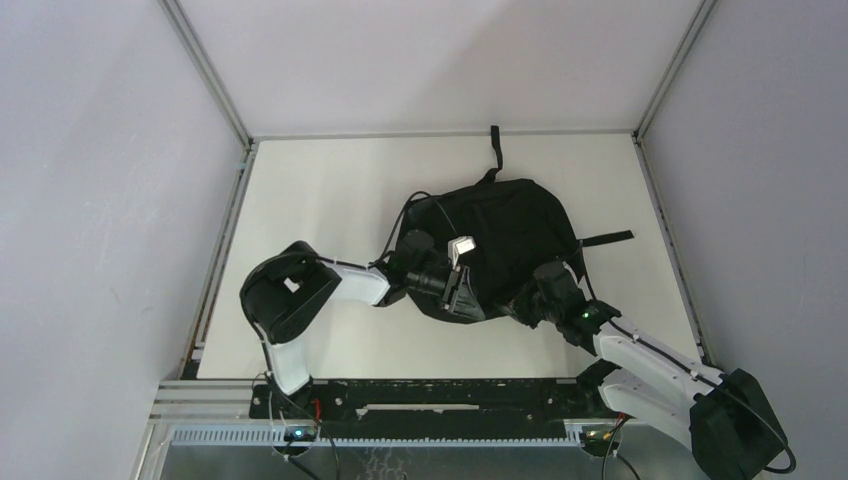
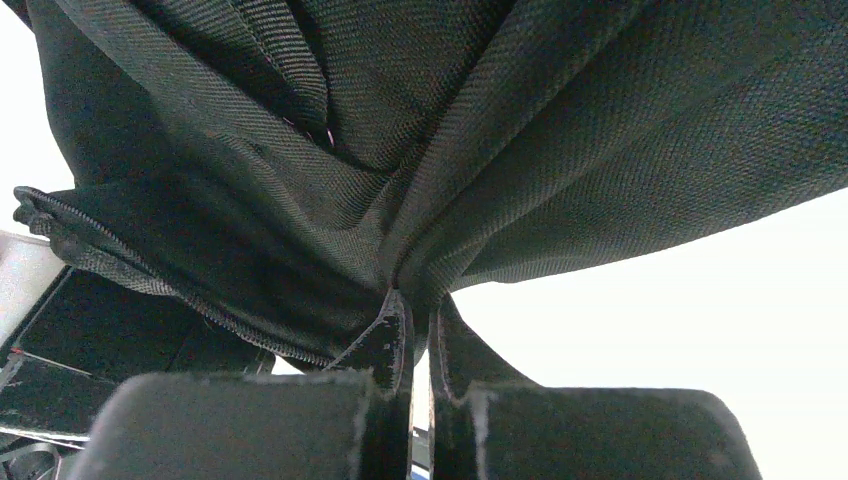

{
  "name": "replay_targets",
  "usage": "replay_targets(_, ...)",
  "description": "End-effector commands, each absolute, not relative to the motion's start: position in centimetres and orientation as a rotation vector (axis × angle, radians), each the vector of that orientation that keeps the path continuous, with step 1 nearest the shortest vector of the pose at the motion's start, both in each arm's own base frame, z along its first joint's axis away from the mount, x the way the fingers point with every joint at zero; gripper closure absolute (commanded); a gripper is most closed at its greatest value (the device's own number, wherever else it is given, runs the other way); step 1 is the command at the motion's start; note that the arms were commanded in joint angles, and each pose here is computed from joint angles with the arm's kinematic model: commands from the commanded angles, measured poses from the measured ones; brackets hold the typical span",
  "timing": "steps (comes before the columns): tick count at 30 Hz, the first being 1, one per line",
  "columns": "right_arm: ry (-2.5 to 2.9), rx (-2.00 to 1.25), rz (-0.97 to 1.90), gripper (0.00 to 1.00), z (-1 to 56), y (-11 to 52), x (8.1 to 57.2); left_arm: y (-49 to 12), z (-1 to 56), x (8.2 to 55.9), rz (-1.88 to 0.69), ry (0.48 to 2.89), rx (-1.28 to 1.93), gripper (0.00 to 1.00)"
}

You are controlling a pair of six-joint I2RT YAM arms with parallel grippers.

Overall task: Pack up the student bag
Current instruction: Zip the student bag at the center of the board.

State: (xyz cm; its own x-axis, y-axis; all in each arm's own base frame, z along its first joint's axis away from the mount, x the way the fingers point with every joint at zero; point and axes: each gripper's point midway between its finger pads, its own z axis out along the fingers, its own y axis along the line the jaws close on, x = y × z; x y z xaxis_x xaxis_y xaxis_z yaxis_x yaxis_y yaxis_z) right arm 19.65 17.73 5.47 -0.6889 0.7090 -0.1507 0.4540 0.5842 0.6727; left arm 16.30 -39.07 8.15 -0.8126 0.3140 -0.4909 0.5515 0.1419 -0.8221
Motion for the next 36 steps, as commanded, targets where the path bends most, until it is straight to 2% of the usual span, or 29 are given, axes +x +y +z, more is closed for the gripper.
replay_targets(1,2.373,0.908,0.859,1.0,5.9,17.7,20.6,-38.4,10.0,15.7,-1.814,2.151,0.87,0.57)
replay_targets(4,2.375,0.906,0.86,1.0,5.8,17.8,20.7,-38.5,10.3,15.7,-1.842,2.137,0.85,0.63)
replay_targets(10,2.375,0.906,0.851,1.0,5.8,17.6,20.7,-38.8,10.6,16.0,-1.894,2.117,0.794,0.84)
replay_targets(18,2.378,0.908,0.837,1.0,5.6,17.5,20.6,-38.4,10.9,16.4,-1.923,2.087,0.739,1.0)
replay_targets(27,2.383,0.911,0.828,1.0,5.4,17.4,20.5,-37.3,9.8,16.5,-1.882,2.121,0.691,1.0)
replay_targets(36,2.371,0.939,0.765,1.0,5.1,16.2,20.5,-34.7,7.7,18.4,-1.665,2.234,0.596,1.0)
